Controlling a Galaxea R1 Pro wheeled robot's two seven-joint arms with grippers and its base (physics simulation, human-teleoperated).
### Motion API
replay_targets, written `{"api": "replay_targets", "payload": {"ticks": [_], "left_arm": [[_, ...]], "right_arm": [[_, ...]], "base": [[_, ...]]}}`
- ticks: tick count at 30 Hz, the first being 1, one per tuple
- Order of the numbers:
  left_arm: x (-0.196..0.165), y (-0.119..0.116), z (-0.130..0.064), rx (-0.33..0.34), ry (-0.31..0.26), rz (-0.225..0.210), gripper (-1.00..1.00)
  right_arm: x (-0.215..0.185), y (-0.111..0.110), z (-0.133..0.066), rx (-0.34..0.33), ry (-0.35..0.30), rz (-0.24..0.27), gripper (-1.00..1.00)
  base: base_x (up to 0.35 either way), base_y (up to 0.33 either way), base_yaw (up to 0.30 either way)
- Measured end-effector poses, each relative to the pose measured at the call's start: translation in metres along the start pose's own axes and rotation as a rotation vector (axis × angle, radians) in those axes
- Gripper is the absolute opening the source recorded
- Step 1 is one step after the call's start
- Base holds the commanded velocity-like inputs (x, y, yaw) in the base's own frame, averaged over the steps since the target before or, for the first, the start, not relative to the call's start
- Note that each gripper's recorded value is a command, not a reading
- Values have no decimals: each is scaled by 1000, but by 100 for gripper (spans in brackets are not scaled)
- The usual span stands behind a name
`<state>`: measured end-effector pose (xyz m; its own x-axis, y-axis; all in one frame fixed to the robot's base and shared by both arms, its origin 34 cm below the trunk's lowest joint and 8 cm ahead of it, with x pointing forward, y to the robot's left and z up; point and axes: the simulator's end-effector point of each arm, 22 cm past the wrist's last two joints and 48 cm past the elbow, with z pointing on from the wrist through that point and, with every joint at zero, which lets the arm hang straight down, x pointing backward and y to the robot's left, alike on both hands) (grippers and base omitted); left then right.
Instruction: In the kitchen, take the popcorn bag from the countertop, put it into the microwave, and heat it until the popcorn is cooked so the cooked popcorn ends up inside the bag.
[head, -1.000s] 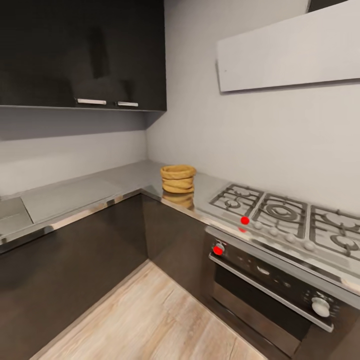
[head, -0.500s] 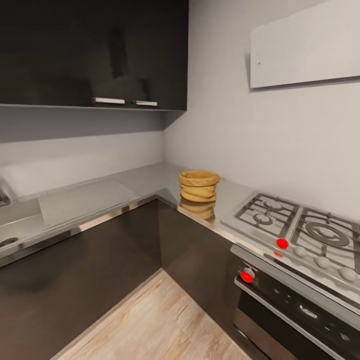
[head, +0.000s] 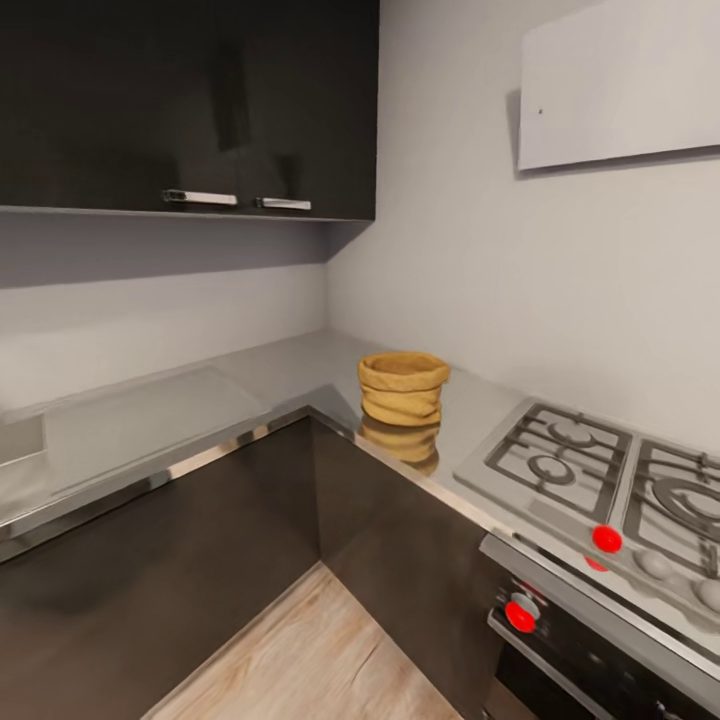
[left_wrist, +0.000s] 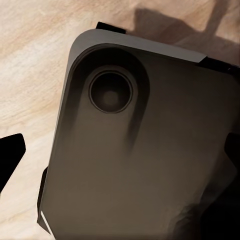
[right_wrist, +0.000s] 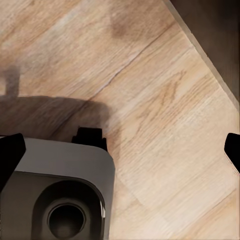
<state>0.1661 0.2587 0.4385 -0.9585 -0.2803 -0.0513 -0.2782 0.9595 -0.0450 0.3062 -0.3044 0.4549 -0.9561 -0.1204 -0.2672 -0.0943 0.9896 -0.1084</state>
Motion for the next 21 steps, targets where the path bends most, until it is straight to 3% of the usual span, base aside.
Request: {"api": "replay_targets", "payload": {"ticks": [4,6,9,12,16,18,21], "left_arm": [[0,-1,0,1,-1,1,100],[0,-1,0,1,-1,1,100],[0,-1,0,0,-1,3,100],[0,-1,0,0,-1,3,100],[0,-1,0,1,-1,3,100],[0,-1,0,0,-1,3,100],[0,-2,0,1,0,3,100]], "right_arm": [[-2,6,0,-5,-1,-9,100],[-9,32,0,-43,-15,-29,100],[-69,112,-9,-142,-122,-138,100],[-136,161,-27,-178,-156,-157,100],[-206,167,-53,-210,-203,-195,100],[-237,178,-75,-262,-221,-220,100],[-282,179,-108,-287,-275,-216,100]], "base": [[50,0,0],[7,0,0],[1,0,0],[0,0,0],[0,0,0],[0,0,0],[0,0,0]]}}
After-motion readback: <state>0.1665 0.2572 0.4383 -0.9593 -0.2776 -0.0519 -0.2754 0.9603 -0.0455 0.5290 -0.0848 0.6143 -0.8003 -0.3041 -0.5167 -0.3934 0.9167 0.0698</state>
